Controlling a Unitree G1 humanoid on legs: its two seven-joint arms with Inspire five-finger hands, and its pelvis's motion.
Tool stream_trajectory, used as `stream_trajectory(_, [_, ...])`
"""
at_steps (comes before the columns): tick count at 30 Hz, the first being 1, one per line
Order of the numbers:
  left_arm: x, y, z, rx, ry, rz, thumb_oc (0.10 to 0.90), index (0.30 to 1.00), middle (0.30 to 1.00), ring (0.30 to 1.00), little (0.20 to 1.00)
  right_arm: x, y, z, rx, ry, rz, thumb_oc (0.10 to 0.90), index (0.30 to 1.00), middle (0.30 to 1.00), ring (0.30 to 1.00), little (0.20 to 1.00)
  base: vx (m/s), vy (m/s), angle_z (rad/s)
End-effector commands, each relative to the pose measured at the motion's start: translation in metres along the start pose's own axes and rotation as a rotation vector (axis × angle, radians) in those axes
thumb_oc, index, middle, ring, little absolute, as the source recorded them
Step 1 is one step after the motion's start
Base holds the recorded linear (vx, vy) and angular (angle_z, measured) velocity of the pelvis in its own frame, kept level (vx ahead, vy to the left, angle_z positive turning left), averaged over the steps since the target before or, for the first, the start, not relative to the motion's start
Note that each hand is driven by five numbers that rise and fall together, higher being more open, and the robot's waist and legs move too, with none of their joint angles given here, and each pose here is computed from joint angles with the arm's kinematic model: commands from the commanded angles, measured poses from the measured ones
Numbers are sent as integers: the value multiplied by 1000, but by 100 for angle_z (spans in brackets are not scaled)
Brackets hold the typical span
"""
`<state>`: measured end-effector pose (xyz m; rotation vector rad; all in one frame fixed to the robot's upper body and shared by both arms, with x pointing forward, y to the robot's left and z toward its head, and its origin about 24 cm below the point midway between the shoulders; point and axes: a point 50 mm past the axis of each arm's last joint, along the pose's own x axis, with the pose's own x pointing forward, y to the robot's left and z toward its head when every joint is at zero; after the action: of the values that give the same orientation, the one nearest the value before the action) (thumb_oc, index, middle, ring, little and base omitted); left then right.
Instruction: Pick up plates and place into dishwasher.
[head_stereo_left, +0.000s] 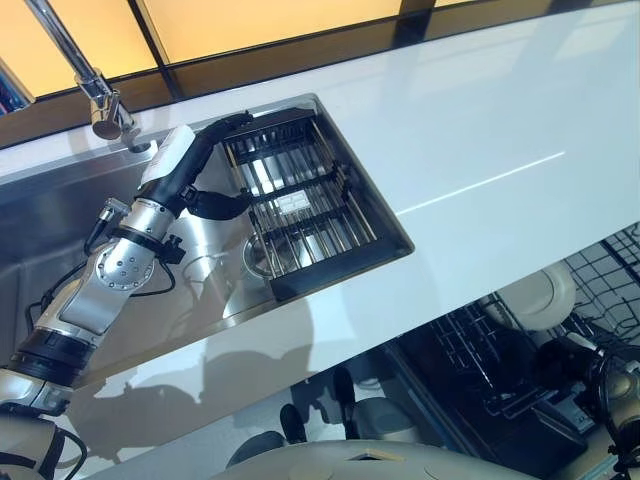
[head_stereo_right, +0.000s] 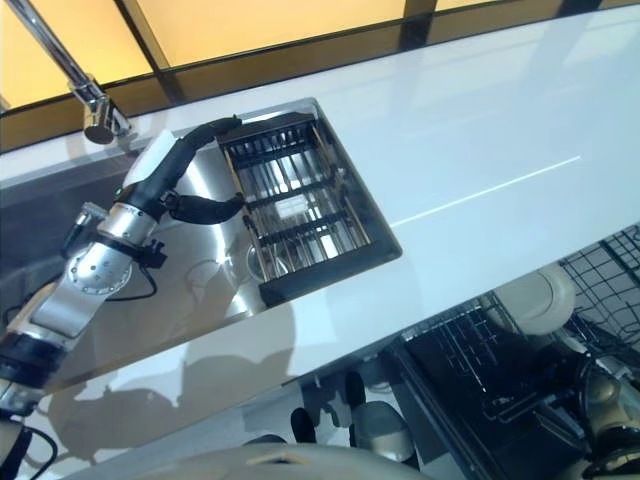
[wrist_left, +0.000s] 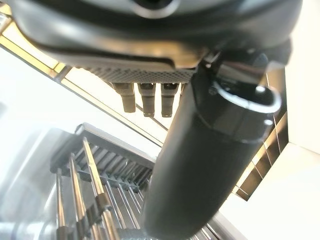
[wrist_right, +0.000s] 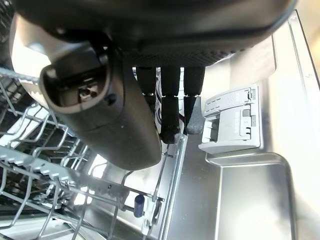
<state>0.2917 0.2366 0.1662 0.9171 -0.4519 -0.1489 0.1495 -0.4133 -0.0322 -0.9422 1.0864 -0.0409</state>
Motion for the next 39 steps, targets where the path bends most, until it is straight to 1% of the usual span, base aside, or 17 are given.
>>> stream_trajectory(1, [29,39,52,9,-262,129,800,900,900,900,900,-17,25,-76,-51,329,141,100,300,300,300,200,-20,1,6])
stream_trajectory(8, [32,39,53,10,-265,125,800,900,900,900,900,-18,31,-79,-19,315,132,100,300,300,300,200,-4,0,1])
stream_trajectory(11, [33,38,54,13,-265,119,800,900,900,900,900,-16,29,-73,42,276,79,100,300,300,300,200,0,0,0])
stream_trajectory(13, [32,40,51,23,-261,128,800,900,900,900,900,-15,20,-69,88,266,8,100,300,300,300,200,6,0,-2])
stream_trajectory(15, [31,41,49,25,-254,134,800,900,900,900,900,-16,22,-73,63,280,35,100,300,300,300,200,0,0,0])
stream_trajectory(17, [31,42,48,23,-249,140,800,900,900,900,900,-18,27,-77,-5,301,98,100,300,300,300,200,0,0,0])
stream_trajectory(19, [30,41,48,22,-250,140,800,900,900,900,900,-19,30,-78,-11,304,134,100,300,300,300,200,0,0,0])
stream_trajectory(21, [31,38,51,17,-254,131,800,900,900,900,900,-15,44,-69,-23,261,256,100,300,300,300,200,0,0,0])
stream_trajectory(24, [34,35,54,6,-265,117,800,900,900,900,900,-10,62,-54,4,208,339,100,300,300,300,200,0,0,0])
stream_trajectory(27, [36,26,56,-14,-273,98,800,900,900,900,900,-1,89,-23,129,97,371,100,300,300,300,200,27,-8,3])
stream_trajectory(30, [37,23,58,-23,-277,91,800,900,900,900,900,4,103,1,219,29,384,100,300,300,300,200,37,-8,7])
stream_trajectory(31, [38,22,59,-32,-282,93,800,900,900,900,900,7,113,22,333,-31,380,100,300,300,300,200,38,-2,11])
stream_trajectory(32, [38,22,59,-33,-283,94,800,900,900,900,900,7,115,29,367,-56,380,100,300,300,300,200,48,2,9])
stream_trajectory(33, [39,21,59,-39,-287,95,800,900,900,900,900,9,117,42,455,-103,375,100,300,300,300,200,30,8,2])
stream_trajectory(35, [40,21,60,-45,-287,96,800,900,900,900,900,10,116,61,534,-170,355,100,300,300,300,200,18,7,0])
stream_trajectory(38, [40,20,59,-50,-283,91,800,900,900,900,900,11,111,74,595,-229,333,100,300,300,300,200,22,7,0])
stream_trajectory(39, [40,19,59,-54,-277,86,800,900,900,900,900,11,102,87,631,-283,297,100,300,300,300,200,0,0,0])
